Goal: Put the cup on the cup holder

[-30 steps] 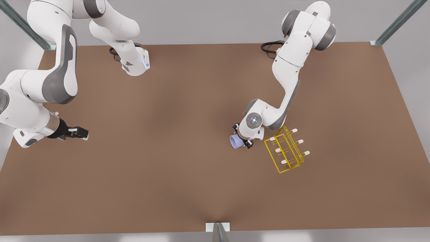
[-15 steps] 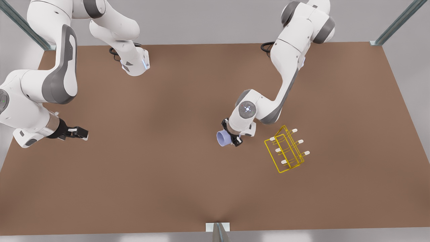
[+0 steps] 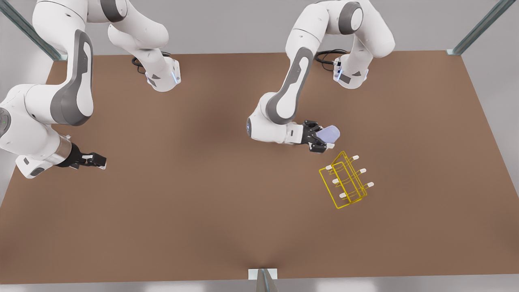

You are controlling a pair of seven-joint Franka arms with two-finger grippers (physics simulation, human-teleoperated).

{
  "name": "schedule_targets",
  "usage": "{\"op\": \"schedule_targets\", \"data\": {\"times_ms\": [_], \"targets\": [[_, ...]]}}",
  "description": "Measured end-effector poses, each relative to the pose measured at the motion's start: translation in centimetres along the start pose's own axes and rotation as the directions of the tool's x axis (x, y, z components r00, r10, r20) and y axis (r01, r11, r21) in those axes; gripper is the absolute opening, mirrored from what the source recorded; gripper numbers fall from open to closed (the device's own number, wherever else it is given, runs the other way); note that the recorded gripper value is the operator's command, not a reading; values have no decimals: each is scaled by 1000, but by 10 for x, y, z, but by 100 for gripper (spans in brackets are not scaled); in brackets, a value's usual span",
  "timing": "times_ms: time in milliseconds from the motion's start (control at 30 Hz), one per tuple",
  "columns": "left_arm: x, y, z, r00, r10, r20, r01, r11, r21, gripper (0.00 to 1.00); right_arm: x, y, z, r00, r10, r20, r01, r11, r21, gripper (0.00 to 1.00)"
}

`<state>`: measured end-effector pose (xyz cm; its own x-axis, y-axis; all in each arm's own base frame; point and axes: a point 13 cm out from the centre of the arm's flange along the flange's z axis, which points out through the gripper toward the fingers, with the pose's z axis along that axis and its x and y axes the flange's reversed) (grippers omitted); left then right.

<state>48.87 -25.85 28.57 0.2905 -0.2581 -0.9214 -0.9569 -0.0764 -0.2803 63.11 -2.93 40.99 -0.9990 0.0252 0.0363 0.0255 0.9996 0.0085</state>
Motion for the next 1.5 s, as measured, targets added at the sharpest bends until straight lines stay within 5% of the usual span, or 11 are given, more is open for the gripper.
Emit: {"op": "schedule_targets", "data": {"times_ms": [133,433,767,1367,1400,1500], "targets": [[-13,12,51,987,43,156,-45,999,10,68,0,0,0,1000,0,0,0,1000,0,100],[-8,-10,14,995,24,98,-47,971,236,68,-1,-1,3,1000,0,-5,0,1000,0,100],[59,-74,22,989,57,134,-111,892,438,68,-1,-1,3,1000,-1,-5,1,1000,0,100],[80,-71,57,968,109,227,-204,867,455,68,0,-3,4,1000,3,-7,-3,1000,1,100],[82,-70,58,967,110,231,-207,867,453,97,0,-3,4,1000,3,-7,-3,1000,1,100],[84,-68,60,965,110,240,-211,868,450,100,0,-3,4,1000,3,-7,-3,1000,1,100]]}}
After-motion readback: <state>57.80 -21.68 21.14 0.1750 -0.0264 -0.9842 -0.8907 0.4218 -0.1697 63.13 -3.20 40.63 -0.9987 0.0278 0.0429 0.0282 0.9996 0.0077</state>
